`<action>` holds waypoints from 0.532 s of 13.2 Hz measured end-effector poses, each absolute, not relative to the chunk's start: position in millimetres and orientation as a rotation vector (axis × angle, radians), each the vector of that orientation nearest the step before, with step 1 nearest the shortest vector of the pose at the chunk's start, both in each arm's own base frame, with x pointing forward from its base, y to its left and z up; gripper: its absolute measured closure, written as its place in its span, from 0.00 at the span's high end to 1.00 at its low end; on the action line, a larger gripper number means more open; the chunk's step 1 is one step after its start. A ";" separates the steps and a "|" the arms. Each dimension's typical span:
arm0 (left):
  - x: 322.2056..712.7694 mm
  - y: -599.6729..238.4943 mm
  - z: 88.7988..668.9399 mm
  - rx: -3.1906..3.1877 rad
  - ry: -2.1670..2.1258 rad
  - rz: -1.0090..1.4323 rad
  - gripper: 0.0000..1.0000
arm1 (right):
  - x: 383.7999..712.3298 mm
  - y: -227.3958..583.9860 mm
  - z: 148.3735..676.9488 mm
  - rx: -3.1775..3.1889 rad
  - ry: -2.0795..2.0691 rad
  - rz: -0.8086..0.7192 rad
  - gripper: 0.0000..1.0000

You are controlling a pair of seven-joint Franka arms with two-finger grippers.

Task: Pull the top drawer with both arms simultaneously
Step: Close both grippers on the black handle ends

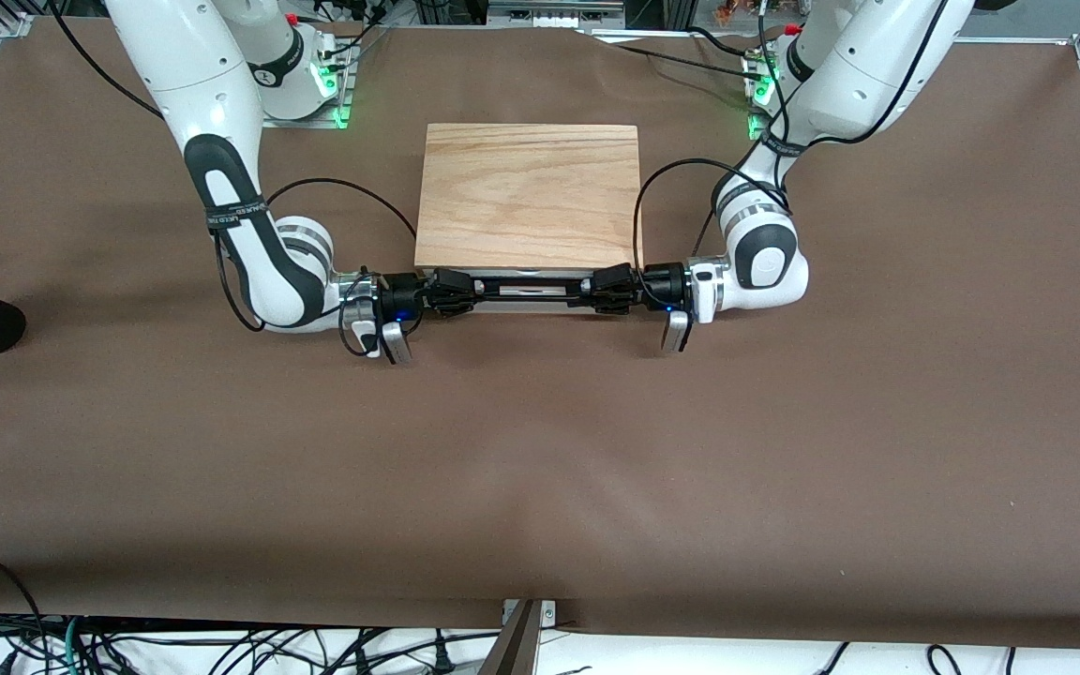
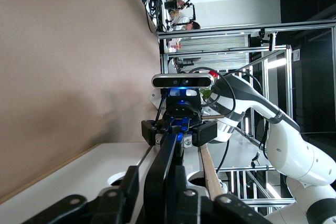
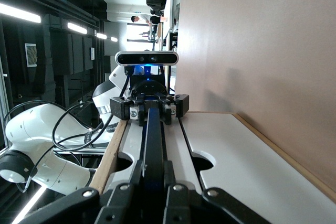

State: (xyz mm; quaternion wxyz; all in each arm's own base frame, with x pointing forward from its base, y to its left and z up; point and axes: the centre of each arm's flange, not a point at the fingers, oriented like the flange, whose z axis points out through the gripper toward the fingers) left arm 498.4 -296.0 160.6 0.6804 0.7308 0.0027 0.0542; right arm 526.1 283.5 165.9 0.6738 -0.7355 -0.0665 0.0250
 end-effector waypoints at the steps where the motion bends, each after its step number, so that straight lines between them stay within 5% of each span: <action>1: 498.0 -295.6 159.1 1.638 0.001 0.129 0.33 | 526.0 283.6 165.9 -1.655 -0.150 0.056 0.17; 7: 496.3 -295.3 151.8 1.604 0.001 0.141 0.35 | 525.8 284.2 166.1 -1.652 -0.153 0.057 0.17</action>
